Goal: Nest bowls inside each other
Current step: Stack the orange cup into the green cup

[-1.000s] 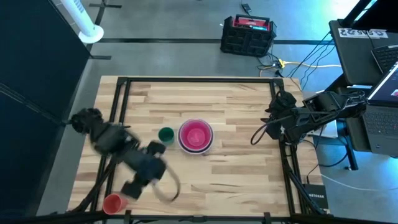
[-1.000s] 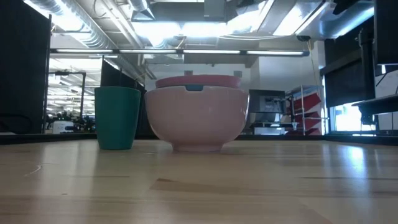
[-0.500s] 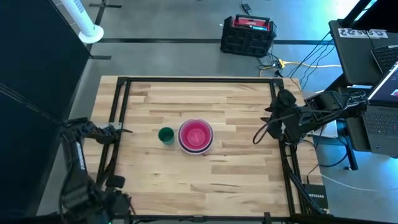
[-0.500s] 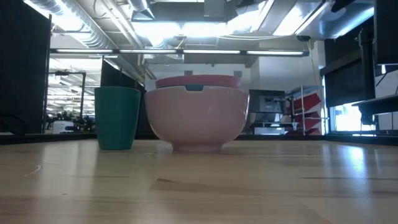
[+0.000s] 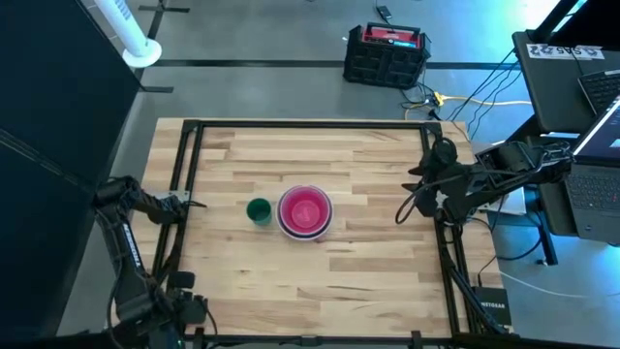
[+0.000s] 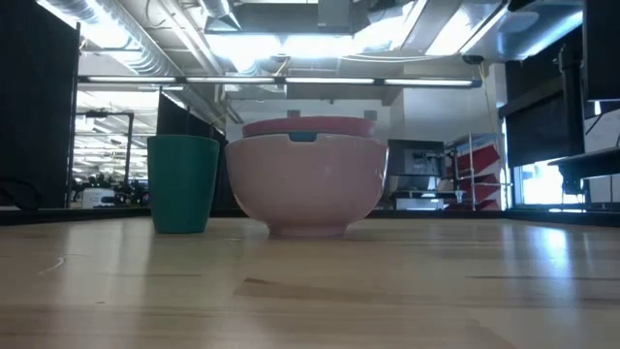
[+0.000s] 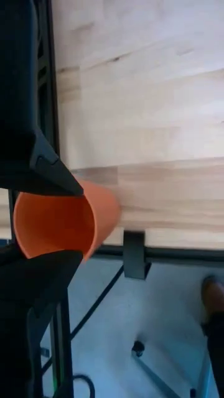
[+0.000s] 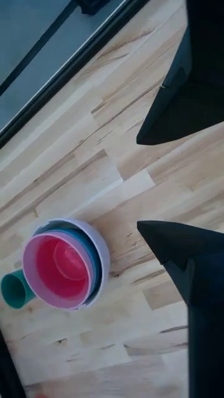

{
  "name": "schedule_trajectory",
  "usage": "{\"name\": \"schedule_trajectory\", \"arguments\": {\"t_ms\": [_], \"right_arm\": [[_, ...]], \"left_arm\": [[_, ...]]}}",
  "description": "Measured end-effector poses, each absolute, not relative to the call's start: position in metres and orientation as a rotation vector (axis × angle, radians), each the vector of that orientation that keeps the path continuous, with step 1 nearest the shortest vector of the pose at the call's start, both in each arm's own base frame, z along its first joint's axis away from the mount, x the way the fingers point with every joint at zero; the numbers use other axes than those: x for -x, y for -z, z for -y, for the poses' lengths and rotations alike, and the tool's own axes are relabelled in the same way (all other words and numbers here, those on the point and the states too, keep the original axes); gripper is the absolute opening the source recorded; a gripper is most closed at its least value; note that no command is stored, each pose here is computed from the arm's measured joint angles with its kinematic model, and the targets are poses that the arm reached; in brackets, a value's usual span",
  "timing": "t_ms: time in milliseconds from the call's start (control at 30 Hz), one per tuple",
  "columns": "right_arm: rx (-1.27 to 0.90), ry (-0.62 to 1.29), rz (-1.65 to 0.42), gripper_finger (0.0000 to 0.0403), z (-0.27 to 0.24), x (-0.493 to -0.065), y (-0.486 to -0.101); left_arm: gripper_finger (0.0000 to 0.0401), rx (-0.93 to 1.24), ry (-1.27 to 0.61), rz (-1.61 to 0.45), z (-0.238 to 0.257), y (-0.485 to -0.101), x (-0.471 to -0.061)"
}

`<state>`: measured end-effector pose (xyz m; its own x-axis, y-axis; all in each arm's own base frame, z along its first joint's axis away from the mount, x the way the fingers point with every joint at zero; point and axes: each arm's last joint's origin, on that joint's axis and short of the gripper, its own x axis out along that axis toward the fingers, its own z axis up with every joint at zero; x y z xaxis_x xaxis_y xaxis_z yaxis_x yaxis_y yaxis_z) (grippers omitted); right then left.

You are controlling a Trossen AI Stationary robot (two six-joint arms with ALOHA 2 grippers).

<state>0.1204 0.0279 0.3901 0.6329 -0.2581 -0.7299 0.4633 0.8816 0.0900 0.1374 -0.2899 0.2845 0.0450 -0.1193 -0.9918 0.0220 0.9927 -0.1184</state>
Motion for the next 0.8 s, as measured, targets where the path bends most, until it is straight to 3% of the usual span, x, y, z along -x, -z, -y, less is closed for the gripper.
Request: {"name": "schedule_trajectory", "arguments": {"t_ms": [800], "right_arm": [[-0.331, 0.397, -0.781, 0.0200, -0.029, -0.122, -0.391]], "left_arm": [[0.0134, 0.011, 0.067, -1.562, 0.278, -0.239, -0.110]]}}
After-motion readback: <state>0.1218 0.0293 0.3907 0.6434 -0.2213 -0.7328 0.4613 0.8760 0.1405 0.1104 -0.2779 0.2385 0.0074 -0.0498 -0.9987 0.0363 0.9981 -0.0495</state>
